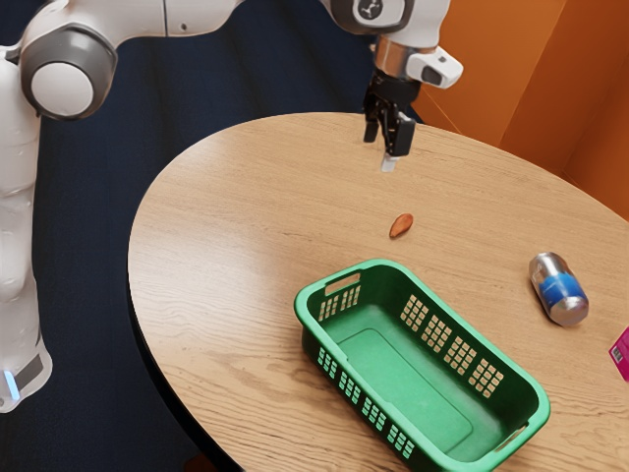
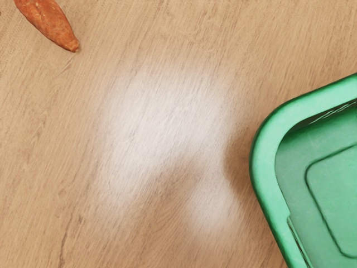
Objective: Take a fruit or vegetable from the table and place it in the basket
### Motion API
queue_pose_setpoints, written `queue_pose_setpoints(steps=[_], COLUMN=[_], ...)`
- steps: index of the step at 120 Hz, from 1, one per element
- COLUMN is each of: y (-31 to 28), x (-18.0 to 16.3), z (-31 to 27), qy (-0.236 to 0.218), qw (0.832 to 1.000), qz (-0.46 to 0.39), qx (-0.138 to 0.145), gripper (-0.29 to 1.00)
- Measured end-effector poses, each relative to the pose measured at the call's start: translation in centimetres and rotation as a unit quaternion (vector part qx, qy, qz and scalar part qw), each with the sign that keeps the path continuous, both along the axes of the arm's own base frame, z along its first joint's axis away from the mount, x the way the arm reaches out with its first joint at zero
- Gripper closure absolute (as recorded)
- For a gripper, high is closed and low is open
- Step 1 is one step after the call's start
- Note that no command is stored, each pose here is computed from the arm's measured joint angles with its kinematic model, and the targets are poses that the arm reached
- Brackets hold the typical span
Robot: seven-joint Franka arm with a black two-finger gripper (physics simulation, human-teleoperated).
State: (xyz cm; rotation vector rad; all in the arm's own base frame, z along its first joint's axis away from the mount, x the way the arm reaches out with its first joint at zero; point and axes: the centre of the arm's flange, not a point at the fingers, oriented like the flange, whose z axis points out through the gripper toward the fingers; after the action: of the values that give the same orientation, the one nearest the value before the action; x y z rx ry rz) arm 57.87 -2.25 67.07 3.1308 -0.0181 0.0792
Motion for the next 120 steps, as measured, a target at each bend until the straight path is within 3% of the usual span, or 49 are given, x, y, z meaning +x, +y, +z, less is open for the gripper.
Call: queue_pose_setpoints(steps=[55, 79, 120], y=[0.6, 13.9, 21.9], x=[0.4, 2.1, 4.0], z=[2.6, -0.8, -7.2], qy=[-0.044, -0.033, -0.006], qw=[0.998, 0.979, 0.949], qz=[0.038, 0.201, 0.314], qx=[-0.007, -0.012, -0.015], gripper=[0.00, 0.00, 0.00])
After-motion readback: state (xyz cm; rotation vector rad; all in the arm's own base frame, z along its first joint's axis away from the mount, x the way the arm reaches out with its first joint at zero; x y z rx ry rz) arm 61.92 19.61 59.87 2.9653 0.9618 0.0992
